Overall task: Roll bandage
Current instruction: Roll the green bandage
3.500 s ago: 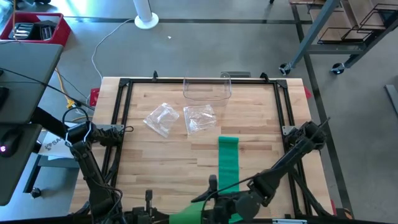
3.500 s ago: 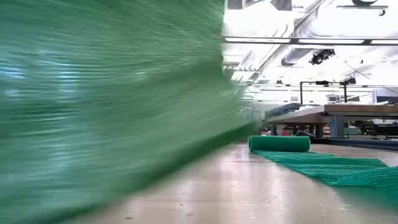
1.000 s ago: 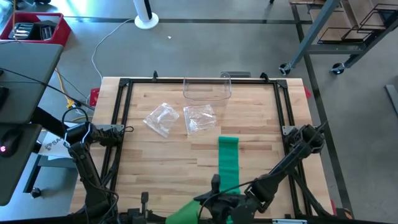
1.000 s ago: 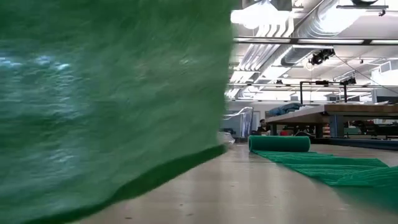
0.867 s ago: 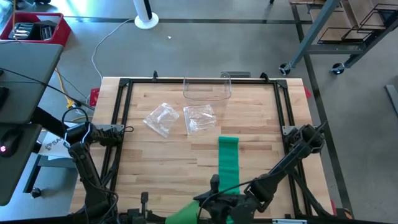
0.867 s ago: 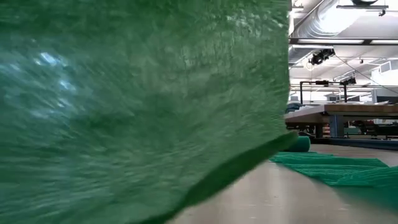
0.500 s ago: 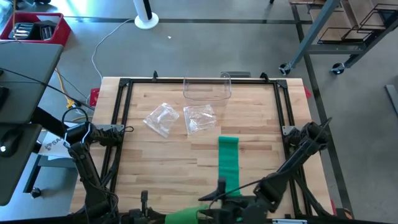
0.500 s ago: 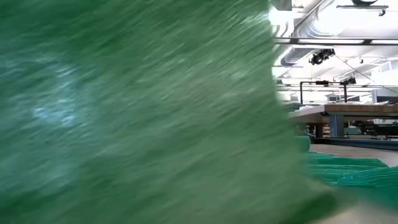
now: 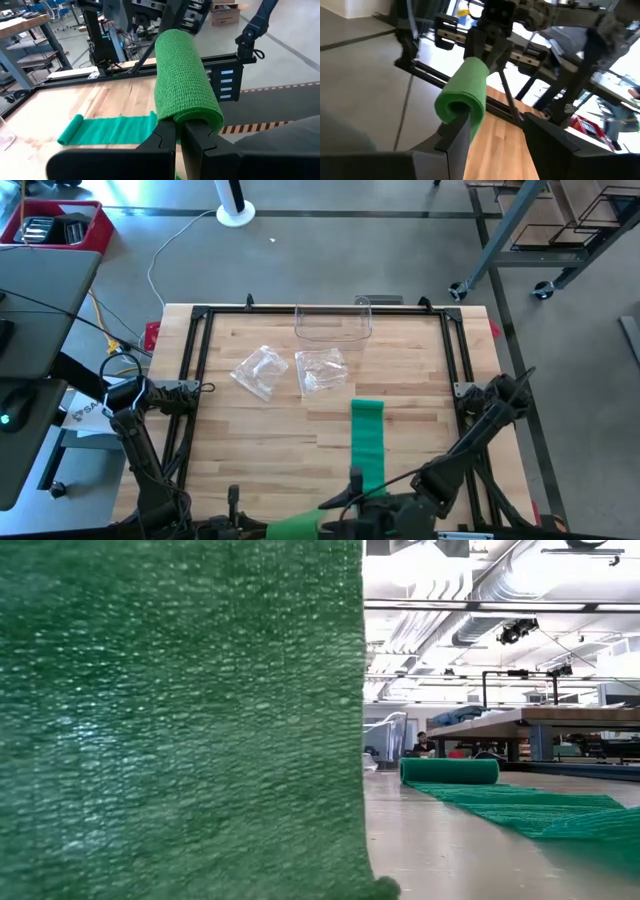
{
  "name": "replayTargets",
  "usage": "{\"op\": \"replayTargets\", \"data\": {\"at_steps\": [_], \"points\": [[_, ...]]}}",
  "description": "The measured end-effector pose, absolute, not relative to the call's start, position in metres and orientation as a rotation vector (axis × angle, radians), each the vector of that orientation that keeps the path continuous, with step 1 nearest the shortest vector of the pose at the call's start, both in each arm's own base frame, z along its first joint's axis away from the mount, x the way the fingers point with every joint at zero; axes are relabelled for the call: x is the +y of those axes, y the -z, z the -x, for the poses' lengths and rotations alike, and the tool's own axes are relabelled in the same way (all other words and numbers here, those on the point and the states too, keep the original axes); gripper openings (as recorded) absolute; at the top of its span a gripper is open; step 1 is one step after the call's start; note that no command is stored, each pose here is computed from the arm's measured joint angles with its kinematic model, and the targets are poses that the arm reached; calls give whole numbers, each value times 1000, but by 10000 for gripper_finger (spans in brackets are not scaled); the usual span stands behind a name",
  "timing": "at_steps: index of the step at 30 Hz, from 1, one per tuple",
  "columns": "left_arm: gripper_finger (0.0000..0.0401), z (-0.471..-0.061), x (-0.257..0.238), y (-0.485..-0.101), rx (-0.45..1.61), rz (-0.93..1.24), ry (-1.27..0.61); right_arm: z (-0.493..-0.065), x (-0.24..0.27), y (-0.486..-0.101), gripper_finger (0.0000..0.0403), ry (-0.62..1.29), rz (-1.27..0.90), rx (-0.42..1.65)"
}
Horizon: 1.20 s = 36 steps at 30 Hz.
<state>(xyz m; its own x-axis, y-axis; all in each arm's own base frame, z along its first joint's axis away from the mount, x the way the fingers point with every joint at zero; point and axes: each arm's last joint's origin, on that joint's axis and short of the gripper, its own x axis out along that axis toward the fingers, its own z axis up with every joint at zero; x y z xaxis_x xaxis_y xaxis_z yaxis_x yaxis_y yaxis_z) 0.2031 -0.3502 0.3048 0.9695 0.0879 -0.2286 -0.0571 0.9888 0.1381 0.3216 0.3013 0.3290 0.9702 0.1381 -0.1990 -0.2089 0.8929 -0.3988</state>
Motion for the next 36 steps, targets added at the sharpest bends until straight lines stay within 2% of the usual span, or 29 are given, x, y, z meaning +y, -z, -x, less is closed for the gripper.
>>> {"op": "replayTargets", "data": {"at_steps": [15,19,23,24,26,30,36], "points": [[1,-219,-342,-304,271,-115,-55,-336,301,-314,168,-198,391,189],[1,-220,-342,-304,270,-112,-57,-338,297,-313,122,-184,390,198],[5,-220,-341,-304,263,-91,-72,-340,296,-313,45,-176,409,197],[9,-220,-341,-304,260,-87,-82,-339,296,-313,25,-176,417,197],[26,-218,-341,-304,256,-99,-95,-339,296,-313,11,-176,427,195],[71,-208,-343,-300,265,-126,-110,-338,296,-313,18,-140,428,206],[129,-192,-345,-293,285,-161,-121,-327,300,-319,5,-156,440,209]]}}
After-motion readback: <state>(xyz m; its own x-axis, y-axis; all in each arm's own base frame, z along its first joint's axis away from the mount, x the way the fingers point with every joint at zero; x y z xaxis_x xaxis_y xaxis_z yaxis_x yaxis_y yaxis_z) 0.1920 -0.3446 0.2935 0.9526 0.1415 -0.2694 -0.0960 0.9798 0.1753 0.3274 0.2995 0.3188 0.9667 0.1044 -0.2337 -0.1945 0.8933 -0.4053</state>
